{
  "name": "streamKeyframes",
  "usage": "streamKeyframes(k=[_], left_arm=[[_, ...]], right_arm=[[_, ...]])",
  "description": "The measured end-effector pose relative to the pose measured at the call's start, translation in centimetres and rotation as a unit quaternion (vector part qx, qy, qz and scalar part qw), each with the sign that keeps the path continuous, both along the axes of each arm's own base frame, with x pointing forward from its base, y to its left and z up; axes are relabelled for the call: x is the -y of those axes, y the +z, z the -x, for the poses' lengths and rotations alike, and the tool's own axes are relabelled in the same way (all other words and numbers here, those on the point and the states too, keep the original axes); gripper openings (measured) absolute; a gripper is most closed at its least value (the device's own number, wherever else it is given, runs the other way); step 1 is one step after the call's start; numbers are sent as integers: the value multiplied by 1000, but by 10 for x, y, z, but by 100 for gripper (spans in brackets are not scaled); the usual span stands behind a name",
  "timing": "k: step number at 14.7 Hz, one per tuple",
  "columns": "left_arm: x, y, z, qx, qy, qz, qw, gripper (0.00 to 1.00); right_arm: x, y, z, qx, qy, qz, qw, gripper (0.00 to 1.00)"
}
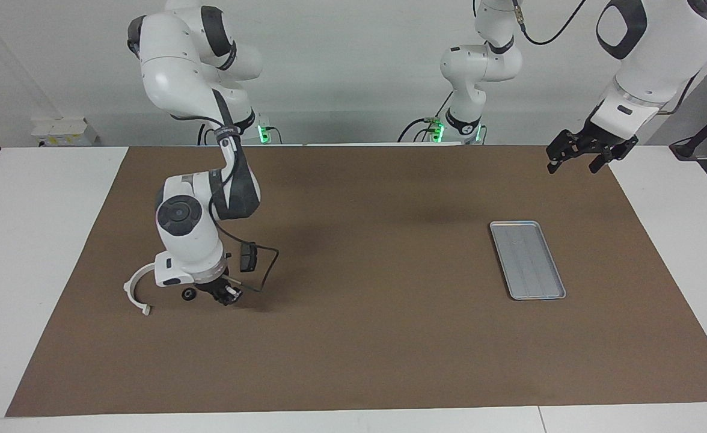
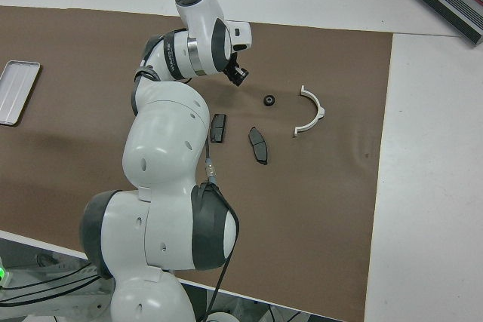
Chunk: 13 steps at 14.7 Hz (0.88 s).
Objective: Pick bearing gear from pile to tray
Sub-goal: 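Lift the black ring and carry it toward the table center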
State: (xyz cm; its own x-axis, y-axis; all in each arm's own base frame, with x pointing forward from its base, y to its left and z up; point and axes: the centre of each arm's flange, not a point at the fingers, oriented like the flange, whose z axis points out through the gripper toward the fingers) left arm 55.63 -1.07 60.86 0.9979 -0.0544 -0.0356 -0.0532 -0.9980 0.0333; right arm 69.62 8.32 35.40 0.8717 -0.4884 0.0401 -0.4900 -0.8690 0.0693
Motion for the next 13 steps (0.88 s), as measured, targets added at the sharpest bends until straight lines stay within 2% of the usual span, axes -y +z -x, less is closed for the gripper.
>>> streamKeyframes(k=[3,6,9,13], left_arm=[[0,0,0,0,0,0,1000,100],[0,0,0,0,0,0,1000,100],[0,0,0,0,0,0,1000,100],[0,0,0,0,0,0,1000,100]], right_arm=[[-14,37,14,-17,12,4,1000,24],[-38,92,35,-28,29,7,999,24],[-76,144,61,-29,56,6,998,24],[-141,178,98,-22,62,-4,998,24]])
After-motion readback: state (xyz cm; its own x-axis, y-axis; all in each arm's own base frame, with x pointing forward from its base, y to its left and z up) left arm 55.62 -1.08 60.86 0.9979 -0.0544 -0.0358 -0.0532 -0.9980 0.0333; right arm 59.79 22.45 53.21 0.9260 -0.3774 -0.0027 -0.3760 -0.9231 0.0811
